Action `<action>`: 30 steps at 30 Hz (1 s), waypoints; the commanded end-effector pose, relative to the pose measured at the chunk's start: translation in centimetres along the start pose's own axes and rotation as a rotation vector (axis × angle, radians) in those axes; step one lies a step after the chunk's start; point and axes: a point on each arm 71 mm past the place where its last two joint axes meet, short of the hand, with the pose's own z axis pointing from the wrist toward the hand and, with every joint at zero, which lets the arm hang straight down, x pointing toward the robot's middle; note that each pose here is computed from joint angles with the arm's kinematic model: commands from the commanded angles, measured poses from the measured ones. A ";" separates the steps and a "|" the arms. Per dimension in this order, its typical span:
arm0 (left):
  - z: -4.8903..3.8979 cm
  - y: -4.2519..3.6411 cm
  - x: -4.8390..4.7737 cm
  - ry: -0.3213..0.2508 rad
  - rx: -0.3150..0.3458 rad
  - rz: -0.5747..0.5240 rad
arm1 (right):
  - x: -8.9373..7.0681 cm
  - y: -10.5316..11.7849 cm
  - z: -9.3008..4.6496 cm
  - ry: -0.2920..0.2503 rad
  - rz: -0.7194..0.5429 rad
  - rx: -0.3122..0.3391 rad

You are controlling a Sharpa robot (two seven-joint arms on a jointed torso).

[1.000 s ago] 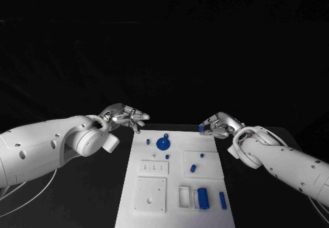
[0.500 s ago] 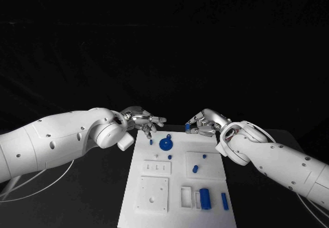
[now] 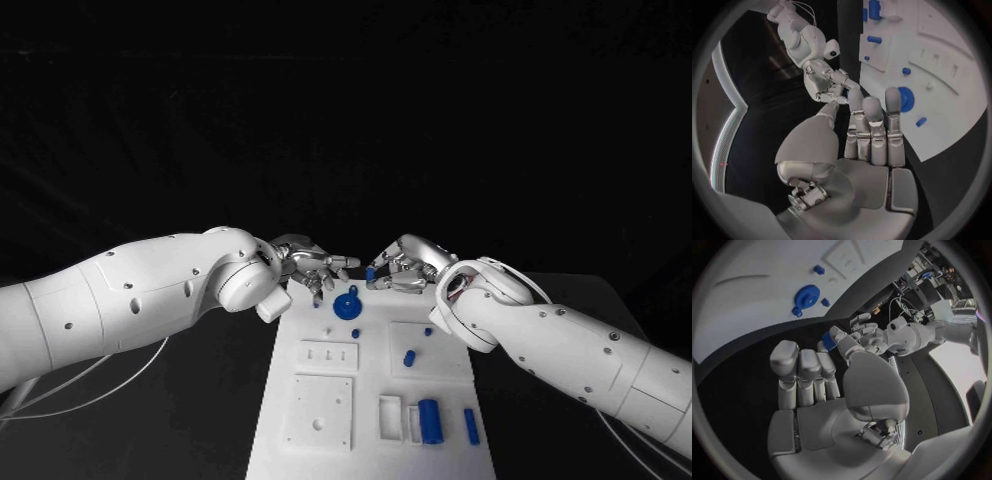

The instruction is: Assemble the parts on the task board

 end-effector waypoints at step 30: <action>0.47 -0.62 1.07 -0.012 -0.043 0.155 | 1.5 2.3 0.3 0.061 -0.034 -0.031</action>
